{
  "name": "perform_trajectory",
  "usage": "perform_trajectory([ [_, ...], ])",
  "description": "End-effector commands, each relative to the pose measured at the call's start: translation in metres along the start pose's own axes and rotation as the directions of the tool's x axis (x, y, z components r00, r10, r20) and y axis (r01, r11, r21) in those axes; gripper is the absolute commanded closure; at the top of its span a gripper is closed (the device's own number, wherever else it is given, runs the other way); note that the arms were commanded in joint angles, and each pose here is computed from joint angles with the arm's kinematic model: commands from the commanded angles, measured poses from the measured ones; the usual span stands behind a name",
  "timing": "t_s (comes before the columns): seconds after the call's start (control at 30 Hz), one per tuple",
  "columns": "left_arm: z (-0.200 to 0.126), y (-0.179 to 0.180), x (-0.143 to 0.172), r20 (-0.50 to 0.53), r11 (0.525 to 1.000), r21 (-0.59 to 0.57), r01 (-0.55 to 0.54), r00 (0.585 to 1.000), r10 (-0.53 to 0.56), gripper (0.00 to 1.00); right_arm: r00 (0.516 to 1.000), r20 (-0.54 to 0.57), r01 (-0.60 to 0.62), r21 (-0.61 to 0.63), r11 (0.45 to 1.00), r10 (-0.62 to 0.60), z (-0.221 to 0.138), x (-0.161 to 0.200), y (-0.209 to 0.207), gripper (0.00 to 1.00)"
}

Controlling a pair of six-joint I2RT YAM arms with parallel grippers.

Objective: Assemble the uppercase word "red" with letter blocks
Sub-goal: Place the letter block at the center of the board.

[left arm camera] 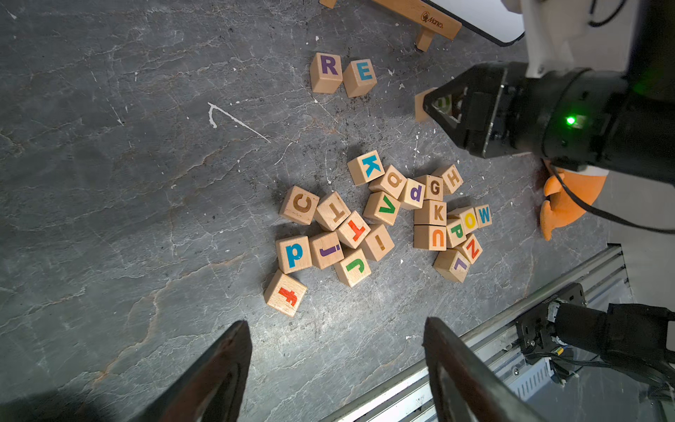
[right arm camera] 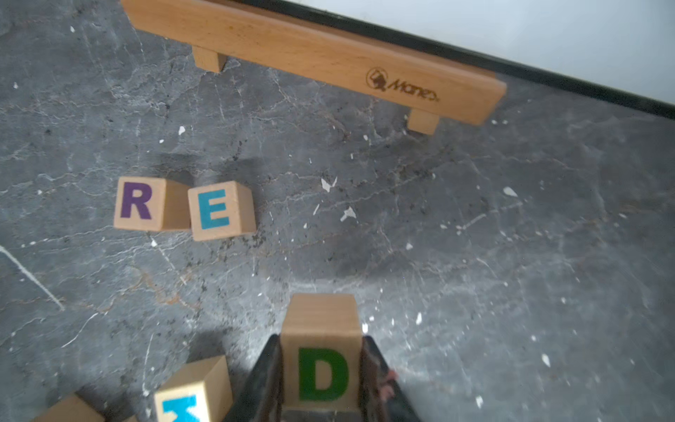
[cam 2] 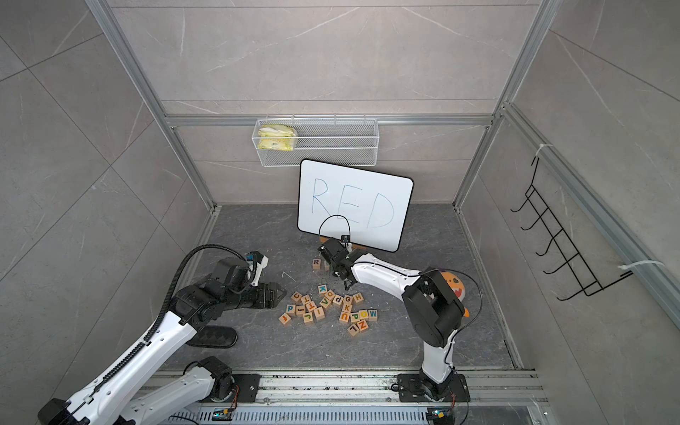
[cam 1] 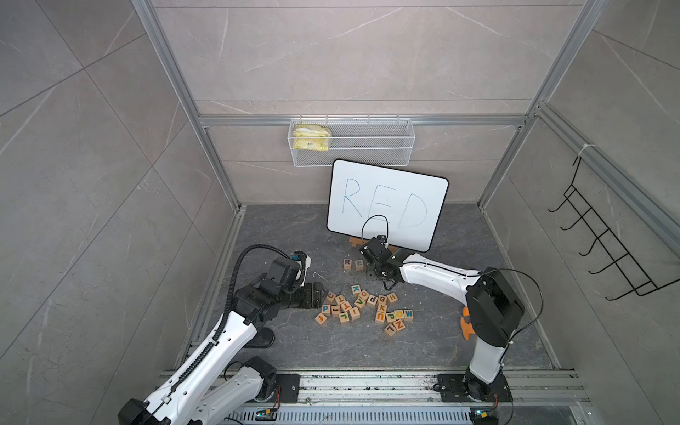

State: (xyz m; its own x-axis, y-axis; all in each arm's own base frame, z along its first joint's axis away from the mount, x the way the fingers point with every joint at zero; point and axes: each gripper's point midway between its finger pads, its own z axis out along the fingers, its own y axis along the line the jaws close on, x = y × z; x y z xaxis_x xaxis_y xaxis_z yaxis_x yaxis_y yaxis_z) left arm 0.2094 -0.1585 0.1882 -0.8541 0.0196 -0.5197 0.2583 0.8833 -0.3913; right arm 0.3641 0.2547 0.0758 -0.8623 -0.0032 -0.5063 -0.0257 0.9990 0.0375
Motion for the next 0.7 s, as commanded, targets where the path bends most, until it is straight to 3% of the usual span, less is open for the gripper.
perform_trajectory([
  [0.0, -0.002, -0.006, -0.005, 0.014, 0.999, 0.03, -0.028, 1.0, 0.028, 0.22, 0.998, 0.024, 0.062, -0.065, 0.996, -0.061, 0.013, -0.019, 0.008, 0.74],
  [0.27, 0.001, -0.005, -0.004, 0.003, 0.999, 0.024, -0.026, 1.0, 0.026, 0.22, 0.997, 0.001, 0.083, -0.058, 0.995, -0.083, 0.039, -0.038, 0.001, 0.74],
  [0.67, 0.001, -0.005, -0.004, 0.005, 0.999, 0.023, -0.027, 1.0, 0.027, 0.22, 0.997, -0.047, 0.06, -0.035, 0.998, -0.062, 0.056, -0.035, 0.007, 0.75],
])
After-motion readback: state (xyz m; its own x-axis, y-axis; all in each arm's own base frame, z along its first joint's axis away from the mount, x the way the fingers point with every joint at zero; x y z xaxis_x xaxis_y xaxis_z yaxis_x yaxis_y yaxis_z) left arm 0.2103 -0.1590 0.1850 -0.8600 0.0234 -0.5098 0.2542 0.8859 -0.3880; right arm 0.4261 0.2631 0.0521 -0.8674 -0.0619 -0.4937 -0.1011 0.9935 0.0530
